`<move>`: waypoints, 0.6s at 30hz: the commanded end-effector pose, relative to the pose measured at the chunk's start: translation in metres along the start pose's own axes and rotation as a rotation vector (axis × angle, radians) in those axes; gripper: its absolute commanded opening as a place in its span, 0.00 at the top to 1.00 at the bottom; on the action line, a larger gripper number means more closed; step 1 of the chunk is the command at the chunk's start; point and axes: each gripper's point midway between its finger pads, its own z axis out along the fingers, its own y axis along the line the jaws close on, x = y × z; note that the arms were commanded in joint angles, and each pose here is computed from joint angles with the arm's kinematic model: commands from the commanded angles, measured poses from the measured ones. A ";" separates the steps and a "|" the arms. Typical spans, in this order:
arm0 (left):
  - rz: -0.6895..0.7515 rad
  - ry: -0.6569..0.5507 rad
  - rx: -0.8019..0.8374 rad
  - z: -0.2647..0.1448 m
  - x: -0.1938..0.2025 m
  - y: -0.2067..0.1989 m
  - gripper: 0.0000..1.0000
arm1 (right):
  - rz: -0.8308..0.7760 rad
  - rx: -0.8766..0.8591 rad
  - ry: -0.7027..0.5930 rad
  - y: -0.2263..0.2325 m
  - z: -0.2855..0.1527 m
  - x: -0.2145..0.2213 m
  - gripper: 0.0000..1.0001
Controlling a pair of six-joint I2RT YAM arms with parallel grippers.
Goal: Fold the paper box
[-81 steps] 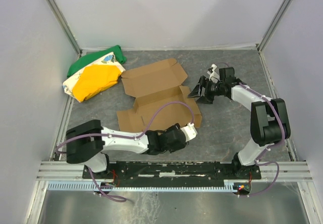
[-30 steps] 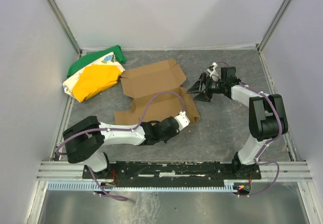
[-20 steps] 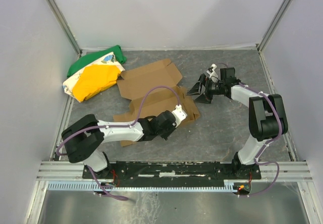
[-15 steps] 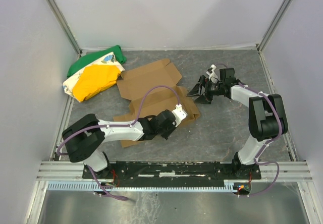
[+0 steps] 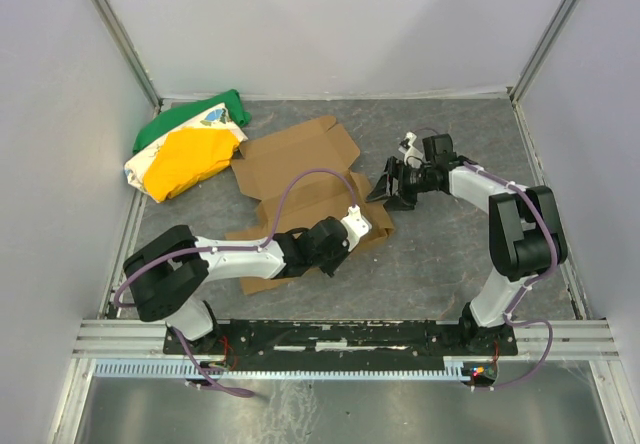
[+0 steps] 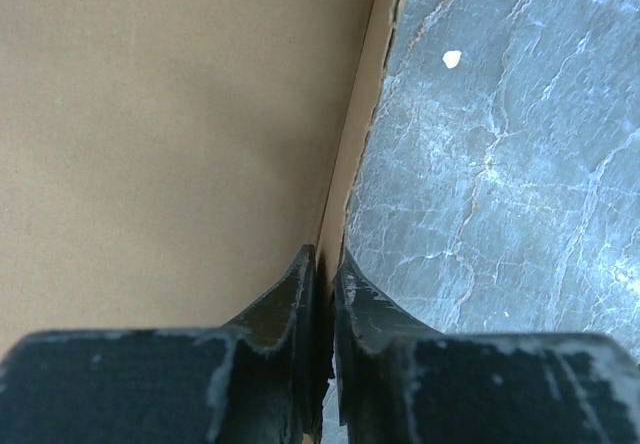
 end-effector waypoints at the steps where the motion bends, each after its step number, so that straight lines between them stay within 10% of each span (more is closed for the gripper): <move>1: -0.058 0.074 0.023 -0.003 0.015 -0.007 0.80 | -0.061 0.045 -0.040 0.003 -0.010 -0.012 0.23; 9: -0.067 0.028 0.028 -0.015 -0.012 -0.008 0.74 | -0.054 0.029 -0.019 0.000 -0.003 -0.009 0.42; 18: -0.093 -0.020 0.004 -0.024 -0.032 -0.005 0.68 | -0.056 0.022 -0.021 0.001 -0.002 -0.008 0.40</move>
